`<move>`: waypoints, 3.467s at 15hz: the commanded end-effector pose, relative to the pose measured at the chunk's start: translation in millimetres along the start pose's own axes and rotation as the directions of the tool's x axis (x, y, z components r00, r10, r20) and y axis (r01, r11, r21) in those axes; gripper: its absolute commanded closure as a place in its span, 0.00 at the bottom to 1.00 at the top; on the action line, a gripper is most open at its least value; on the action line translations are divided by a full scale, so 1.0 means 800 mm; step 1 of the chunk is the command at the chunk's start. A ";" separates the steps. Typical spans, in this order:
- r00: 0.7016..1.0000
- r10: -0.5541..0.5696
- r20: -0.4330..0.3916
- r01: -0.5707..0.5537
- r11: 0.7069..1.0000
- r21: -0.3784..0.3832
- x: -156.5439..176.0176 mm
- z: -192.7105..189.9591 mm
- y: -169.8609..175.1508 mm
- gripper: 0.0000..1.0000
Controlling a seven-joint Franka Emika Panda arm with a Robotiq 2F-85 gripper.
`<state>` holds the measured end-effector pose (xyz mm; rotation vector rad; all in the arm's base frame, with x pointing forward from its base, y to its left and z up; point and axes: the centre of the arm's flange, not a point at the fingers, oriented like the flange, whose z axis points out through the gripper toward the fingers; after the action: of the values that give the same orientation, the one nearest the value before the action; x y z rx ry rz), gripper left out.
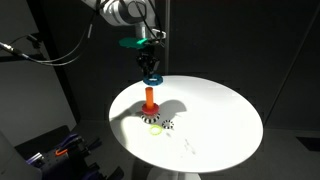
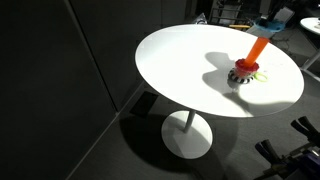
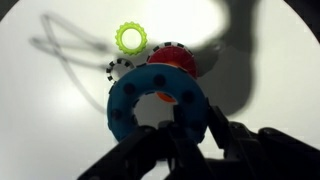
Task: Put the blue ring around the orange rod
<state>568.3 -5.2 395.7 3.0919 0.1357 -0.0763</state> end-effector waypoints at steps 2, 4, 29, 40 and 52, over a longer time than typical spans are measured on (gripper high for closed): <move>0.999 0.002 0.036 -0.001 1.000 -0.030 -0.002 0.008 -0.010 0.90; 0.999 0.002 0.049 0.000 0.999 -0.044 -0.002 0.016 -0.010 0.90; 0.994 -0.004 0.106 0.011 0.997 -0.072 -0.018 0.040 -0.018 0.90; 0.995 0.000 0.102 0.008 0.997 -0.077 -0.019 0.052 -0.015 0.90; 0.994 -0.006 0.107 0.013 0.998 -0.058 -0.022 0.052 -0.010 0.00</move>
<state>552.7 2.5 352.7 3.0233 0.1559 -0.2393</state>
